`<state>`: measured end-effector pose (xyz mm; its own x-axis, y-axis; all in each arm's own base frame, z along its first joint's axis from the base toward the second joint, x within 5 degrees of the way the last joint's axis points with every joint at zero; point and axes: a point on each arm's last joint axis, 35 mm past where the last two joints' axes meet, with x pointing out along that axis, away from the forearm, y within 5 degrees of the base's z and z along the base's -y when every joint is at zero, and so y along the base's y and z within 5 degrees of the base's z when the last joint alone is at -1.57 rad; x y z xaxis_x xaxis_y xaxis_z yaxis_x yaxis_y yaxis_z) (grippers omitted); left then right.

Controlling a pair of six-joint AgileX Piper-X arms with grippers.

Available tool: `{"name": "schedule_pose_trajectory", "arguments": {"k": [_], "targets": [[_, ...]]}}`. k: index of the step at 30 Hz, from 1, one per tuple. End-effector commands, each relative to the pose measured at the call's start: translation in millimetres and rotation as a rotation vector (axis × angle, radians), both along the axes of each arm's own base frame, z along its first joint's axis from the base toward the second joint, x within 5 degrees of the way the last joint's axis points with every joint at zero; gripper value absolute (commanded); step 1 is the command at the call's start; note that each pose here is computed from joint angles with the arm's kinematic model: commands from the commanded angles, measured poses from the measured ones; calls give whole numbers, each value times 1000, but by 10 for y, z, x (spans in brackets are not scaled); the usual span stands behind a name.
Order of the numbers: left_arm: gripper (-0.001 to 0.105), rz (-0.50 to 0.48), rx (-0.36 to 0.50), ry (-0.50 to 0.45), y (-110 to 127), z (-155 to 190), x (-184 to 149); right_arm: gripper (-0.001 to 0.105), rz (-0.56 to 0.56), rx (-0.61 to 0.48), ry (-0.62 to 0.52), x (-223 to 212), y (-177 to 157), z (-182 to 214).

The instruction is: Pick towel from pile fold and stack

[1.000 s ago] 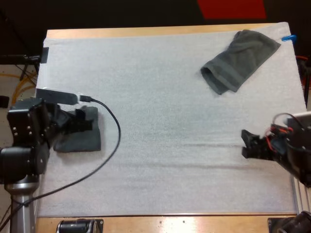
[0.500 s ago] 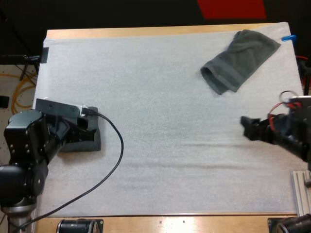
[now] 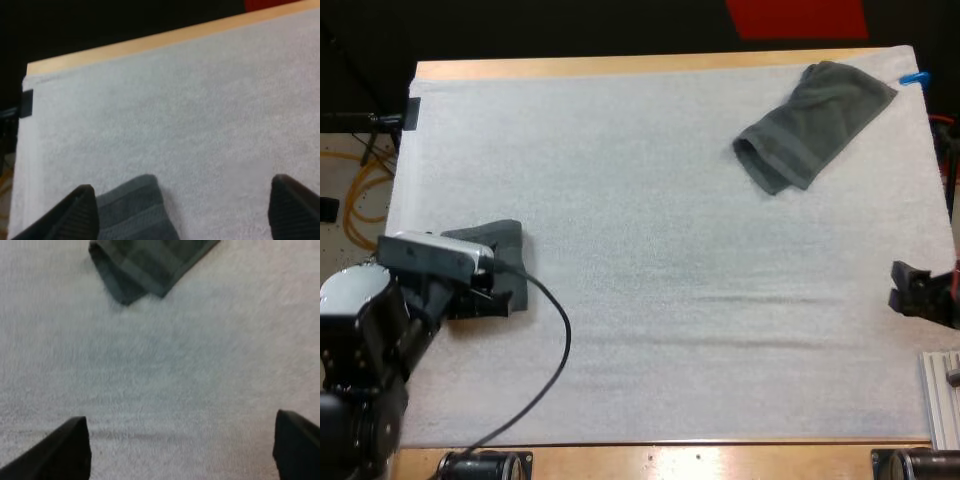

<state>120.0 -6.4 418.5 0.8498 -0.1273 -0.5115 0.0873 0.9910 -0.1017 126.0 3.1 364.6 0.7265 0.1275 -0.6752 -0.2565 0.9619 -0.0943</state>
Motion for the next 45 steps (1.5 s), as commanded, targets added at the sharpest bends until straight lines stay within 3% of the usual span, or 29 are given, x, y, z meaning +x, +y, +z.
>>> {"name": "schedule_pose_trajectory", "arguments": {"k": [1,4,8,18,23,29,38,43,45], "targets": [[67,-24,10,-20,-20,21,-52,72,5,-21,-26,-88,-7,45],[67,-97,48,-38,-74,36,-180,72,27,-96,-81,-305,-14,111],[67,-114,59,-64,-71,55,-425,72,5,-132,-153,-636,-20,164],[67,-31,69,-289,58,136,-1137,72,-60,-59,-409,-1372,-6,202],[67,-28,63,-338,91,-34,-1372,72,-70,-44,-490,-1605,-2,80],[67,-38,70,-263,119,-495,-1591,72,-98,-10,-409,-1572,-5,-87],[67,-9,52,53,113,-925,-1571,72,-69,-42,-370,-1500,-4,-191],[67,-1,57,30,108,-938,-1509,72,-58,-61,-372,-1497,-4,-191],[67,1,49,-36,99,-900,-1438,72,-57,-62,-380,-1494,-4,-184]]}}
